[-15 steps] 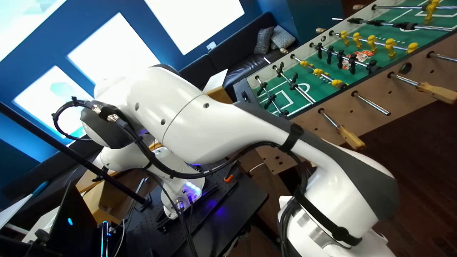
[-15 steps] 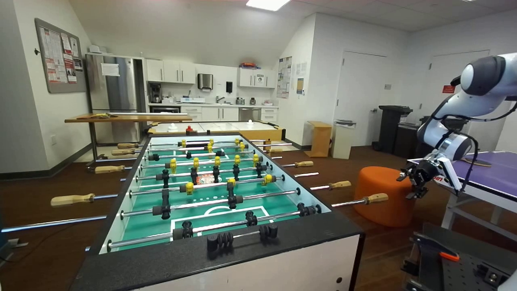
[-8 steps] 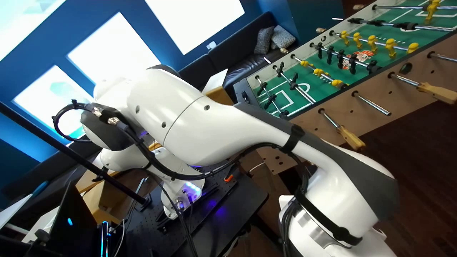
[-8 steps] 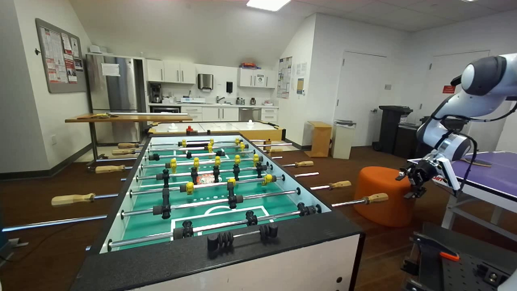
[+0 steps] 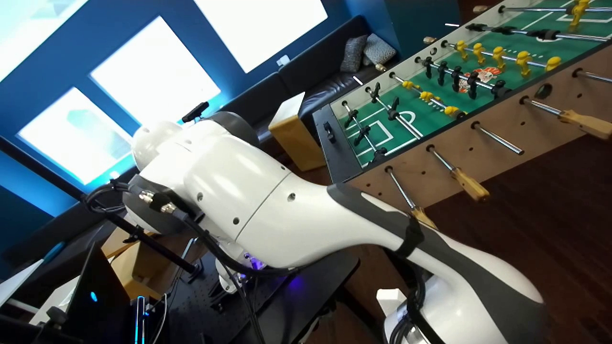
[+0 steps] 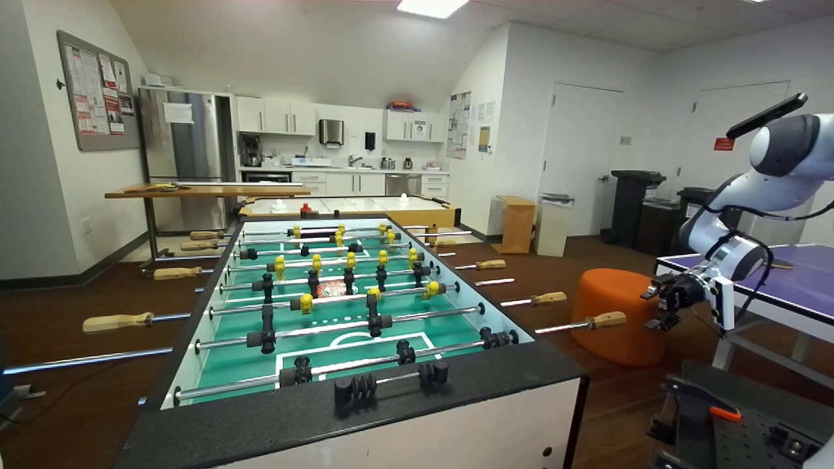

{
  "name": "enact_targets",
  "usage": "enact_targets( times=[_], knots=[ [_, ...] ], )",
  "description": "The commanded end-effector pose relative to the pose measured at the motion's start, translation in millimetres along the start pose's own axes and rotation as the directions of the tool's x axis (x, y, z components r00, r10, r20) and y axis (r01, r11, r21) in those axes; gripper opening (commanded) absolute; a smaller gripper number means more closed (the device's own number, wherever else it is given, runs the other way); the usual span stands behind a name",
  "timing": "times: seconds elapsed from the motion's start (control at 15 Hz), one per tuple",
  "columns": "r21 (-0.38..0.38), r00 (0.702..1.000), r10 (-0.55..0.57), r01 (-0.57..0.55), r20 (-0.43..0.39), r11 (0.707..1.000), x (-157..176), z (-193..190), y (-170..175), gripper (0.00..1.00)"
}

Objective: Turn the first wooden handle from you clockwise

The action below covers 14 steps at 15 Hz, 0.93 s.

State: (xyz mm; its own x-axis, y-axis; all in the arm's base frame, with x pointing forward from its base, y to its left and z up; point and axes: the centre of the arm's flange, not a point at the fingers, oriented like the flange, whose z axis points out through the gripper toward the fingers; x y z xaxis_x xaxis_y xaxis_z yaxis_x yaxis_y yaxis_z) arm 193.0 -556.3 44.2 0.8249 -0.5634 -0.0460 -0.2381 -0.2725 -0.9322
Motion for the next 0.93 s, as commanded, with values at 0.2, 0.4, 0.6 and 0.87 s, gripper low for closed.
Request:
enact_targets(
  times=[0.2,0.4,0.6,0.87],
  knots=[
    [0.100,0.993,-0.018,0.030,-0.116,0.995,3.6,9.3,22.7,1.00],
    [0.125,0.991,-0.015,0.031,-0.132,0.992,6.9,18.6,31.2,1.00],
    [0.140,0.992,-0.028,0.045,-0.126,0.989,11.5,19.5,32.4,1.00],
    [0.175,0.994,-0.043,0.060,-0.102,0.983,22.3,28.5,38.1,1.00]
  ],
)
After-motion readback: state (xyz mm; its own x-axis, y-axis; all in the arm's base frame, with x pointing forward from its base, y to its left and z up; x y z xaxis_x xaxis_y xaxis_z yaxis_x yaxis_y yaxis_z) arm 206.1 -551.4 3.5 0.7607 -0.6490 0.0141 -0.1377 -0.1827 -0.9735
